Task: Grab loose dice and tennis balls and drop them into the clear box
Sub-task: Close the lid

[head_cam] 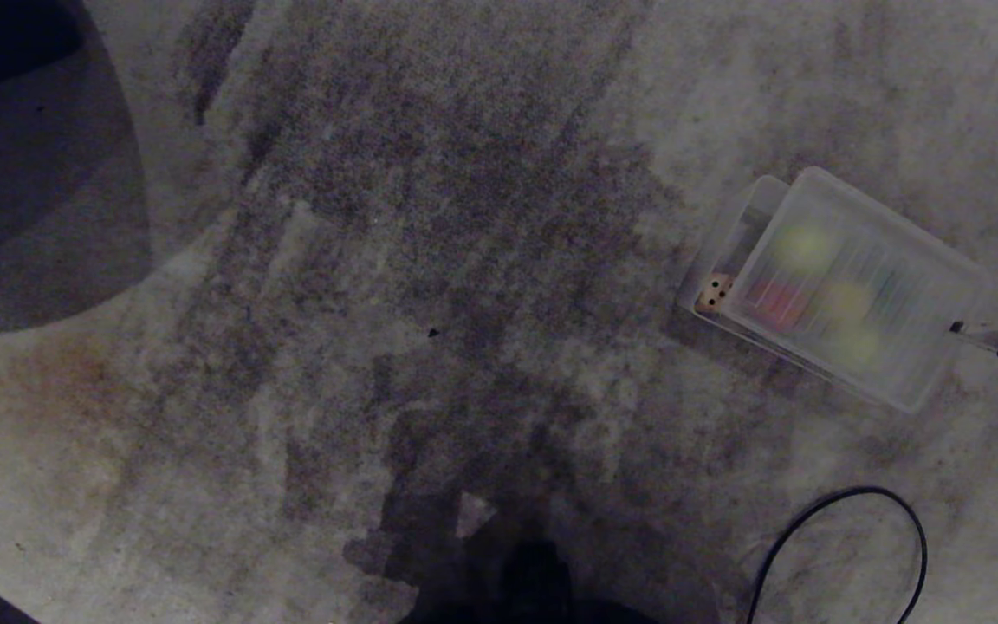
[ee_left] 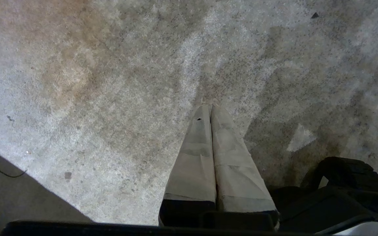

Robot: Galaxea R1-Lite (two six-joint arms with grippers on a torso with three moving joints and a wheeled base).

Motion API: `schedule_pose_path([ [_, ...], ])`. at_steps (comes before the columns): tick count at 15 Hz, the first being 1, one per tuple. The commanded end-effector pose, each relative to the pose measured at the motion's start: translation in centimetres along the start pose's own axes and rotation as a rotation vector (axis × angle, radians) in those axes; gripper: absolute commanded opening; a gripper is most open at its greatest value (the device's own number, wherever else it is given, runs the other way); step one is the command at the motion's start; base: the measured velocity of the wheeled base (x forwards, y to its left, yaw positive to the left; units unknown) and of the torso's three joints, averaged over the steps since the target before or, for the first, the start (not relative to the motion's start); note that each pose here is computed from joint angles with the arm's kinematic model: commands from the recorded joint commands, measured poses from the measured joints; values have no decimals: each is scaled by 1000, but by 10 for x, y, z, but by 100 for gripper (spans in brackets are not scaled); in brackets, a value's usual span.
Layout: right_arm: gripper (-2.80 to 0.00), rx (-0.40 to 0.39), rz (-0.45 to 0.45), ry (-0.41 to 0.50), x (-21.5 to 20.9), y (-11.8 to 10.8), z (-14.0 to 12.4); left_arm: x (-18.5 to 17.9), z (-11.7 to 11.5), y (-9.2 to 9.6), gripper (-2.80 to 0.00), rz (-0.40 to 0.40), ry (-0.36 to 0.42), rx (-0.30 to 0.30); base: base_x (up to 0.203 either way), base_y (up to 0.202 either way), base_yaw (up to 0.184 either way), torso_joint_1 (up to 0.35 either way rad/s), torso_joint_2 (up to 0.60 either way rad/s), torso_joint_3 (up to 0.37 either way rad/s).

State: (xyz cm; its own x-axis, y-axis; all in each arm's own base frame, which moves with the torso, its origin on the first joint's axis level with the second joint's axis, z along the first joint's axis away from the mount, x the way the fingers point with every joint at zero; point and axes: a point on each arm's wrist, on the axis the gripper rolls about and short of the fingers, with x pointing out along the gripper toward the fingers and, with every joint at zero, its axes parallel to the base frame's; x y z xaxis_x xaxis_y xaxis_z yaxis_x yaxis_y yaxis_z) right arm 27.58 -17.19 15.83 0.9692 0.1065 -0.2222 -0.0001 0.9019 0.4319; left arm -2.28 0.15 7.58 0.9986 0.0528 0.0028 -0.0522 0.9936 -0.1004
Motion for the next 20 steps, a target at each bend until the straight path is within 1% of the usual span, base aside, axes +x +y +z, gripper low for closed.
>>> schedule_pose_path([
  [1,-280,2,14,-9,2,3,4,0,0,0,-280,1,2,-2,0,0,0,0,0,0],
  [8,-280,10,66,20,13,12,0,0,0,0,-280,1,3,-1,0,0,0,0,0,0],
  [14,-280,17,75,41,19,12,-5,0,0,0,-280,2,1,-1,0,0,0,0,0,0],
  [18,-280,19,96,63,25,17,-10,0,0,0,-280,1,3,-1,0,0,0,0,0,0],
  [20,-280,10,100,51,22,20,-7,0,0,0,-280,3,3,-1,0,0,0,0,0,0],
])
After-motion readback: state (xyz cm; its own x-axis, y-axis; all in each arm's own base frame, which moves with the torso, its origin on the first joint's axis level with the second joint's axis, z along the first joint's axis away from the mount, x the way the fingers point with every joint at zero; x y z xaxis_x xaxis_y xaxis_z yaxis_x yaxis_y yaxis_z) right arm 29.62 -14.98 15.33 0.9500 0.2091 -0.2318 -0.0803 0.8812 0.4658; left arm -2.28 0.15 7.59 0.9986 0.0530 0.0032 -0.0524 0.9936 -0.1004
